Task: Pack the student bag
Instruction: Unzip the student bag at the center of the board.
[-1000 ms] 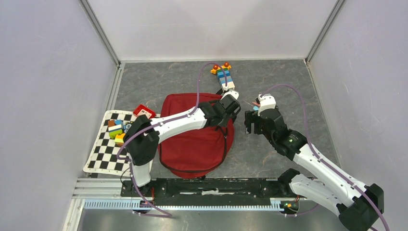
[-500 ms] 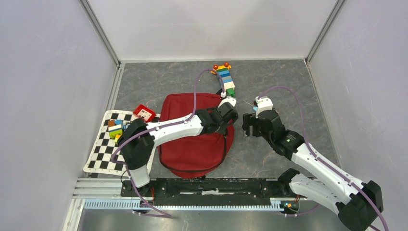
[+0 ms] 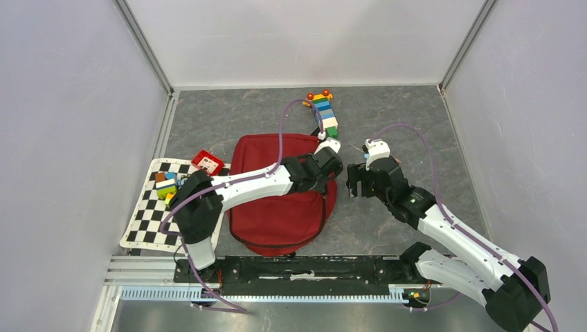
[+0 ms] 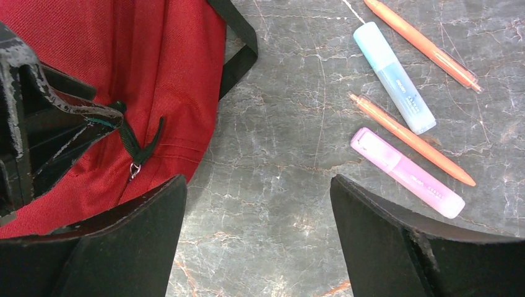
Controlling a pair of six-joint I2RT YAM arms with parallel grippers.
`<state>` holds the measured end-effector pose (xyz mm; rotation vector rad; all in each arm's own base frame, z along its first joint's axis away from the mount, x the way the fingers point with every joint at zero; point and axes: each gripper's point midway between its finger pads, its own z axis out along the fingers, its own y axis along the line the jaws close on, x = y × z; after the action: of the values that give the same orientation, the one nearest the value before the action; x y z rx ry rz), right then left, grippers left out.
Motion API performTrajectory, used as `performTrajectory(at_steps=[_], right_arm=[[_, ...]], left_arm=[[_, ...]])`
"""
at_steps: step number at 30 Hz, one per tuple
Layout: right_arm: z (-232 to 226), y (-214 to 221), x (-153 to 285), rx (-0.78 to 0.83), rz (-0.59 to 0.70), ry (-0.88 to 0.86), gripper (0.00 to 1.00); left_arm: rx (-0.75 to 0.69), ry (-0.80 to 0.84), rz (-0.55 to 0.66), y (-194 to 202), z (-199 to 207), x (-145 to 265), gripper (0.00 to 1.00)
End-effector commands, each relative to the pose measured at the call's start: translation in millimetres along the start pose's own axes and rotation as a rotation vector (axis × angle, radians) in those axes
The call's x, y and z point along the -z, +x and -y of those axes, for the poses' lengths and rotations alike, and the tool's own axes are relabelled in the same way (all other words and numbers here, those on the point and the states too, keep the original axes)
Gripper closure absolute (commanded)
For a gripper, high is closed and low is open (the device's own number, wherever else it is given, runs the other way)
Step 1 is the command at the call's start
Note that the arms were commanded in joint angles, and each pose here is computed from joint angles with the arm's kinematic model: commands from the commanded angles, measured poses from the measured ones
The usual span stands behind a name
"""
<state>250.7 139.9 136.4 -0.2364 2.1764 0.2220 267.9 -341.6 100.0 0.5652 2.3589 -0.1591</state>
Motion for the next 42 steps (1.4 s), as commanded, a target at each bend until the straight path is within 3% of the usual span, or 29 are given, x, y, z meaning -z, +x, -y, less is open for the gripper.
performTrajectory(at_steps=[1, 4, 8, 11, 22, 30, 36, 42], right_arm=[[-5, -10, -2, -0.029, 0.033, -0.019, 0.10], [-7, -10, -3, -0.031, 0.032, -0.026, 0.10], [-8, -10, -4, -0.031, 0.027, -0.031, 0.10], [-9, -9, -4, -0.031, 0.025, -0.034, 0.10], [-15, -4, -12, -0.033, 0.005, -0.056, 0.10], [-44, 1, -20, -0.039, 0.001, -0.210, 0.16], [-82, -11, -20, -0.069, 0.106, -0.421, 0.17], [-113, -10, -26, -0.097, 0.089, -0.523, 0.36]], left_arm=[[-0.029, -0.016, 0.020, -5, 4, -5, 0.62], [-0.057, -0.060, 0.023, -1, 1, -8, 0.64], [-0.082, -0.196, 0.045, -1, -15, -6, 0.79], [-0.063, -0.247, 0.067, -6, -24, -2, 0.85], [0.112, -0.201, 0.184, -33, -25, 31, 0.98], [0.247, -0.137, 0.249, -37, -28, 45, 0.98], [0.283, -0.160, 0.241, -28, -44, 48, 0.98], [0.337, -0.130, 0.237, -22, -49, 49, 0.98]])
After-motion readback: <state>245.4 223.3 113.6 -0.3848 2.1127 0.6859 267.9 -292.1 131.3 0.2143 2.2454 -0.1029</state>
